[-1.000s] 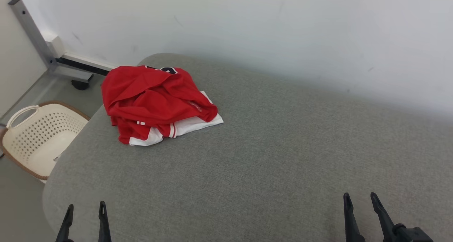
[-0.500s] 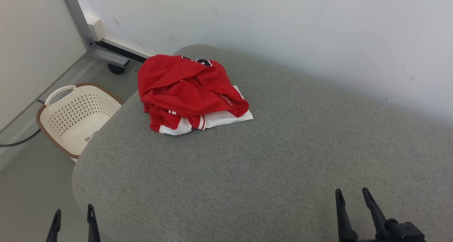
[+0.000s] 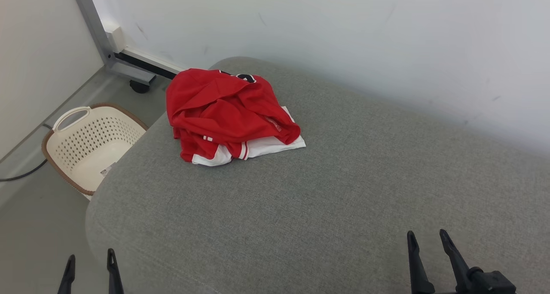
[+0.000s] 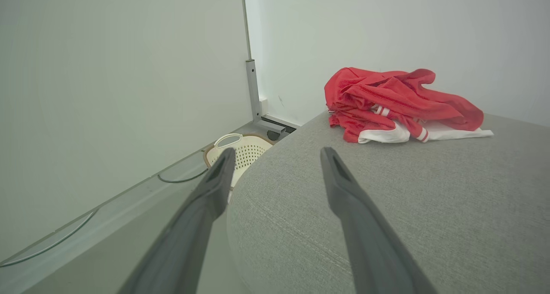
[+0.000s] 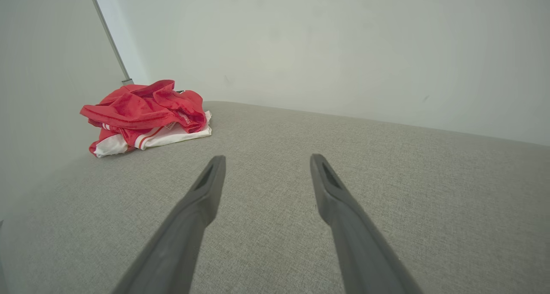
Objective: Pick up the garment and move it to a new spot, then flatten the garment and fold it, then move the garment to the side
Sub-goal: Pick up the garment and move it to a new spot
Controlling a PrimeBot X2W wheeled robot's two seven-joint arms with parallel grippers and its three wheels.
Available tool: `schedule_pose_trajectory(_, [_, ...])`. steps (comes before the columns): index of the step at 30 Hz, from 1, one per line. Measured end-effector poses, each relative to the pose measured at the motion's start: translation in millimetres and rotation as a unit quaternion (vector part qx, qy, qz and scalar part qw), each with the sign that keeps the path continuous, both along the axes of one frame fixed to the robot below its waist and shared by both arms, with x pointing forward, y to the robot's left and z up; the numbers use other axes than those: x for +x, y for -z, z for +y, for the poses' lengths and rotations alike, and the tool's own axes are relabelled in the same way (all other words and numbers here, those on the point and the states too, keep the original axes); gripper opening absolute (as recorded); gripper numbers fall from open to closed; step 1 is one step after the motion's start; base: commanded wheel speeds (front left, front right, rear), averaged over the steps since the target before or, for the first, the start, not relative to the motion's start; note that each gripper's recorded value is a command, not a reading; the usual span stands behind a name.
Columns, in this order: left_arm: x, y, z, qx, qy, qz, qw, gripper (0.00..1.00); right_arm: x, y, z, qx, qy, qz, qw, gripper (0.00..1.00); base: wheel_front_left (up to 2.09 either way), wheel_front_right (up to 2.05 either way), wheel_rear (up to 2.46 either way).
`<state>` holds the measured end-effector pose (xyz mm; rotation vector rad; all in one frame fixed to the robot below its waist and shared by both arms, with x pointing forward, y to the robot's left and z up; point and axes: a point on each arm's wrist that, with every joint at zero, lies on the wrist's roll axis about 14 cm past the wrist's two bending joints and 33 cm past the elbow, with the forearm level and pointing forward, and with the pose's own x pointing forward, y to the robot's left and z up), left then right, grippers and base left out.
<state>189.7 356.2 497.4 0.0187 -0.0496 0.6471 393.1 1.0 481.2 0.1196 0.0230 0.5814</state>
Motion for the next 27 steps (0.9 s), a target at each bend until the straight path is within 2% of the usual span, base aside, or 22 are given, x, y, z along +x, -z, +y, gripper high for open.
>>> schedule_pose_trajectory(5, [11,-3,-2,-0.001,0.016,-0.007,1.000,1.00,-1,-5,-8,0.002,0.012,-0.007,1.000,1.00,0.00,0.00,0.00])
schedule_pose_trajectory(11, [47,-27,-1,0.021,0.048,-0.035,0.998,1.00,1,-15,-22,0.008,0.033,-0.021,0.999,1.00,0.00,0.00,0.00])
schedule_pose_trajectory(18, [109,-63,3,0.059,0.091,-0.064,0.992,1.00,10,-19,-63,0.011,0.094,-0.030,0.995,1.00,0.00,0.00,0.00])
schedule_pose_trajectory(27, [195,-96,3,0.089,0.131,-0.093,0.983,1.00,21,-13,-122,0.024,0.182,-0.020,0.983,1.00,0.00,0.00,0.00])
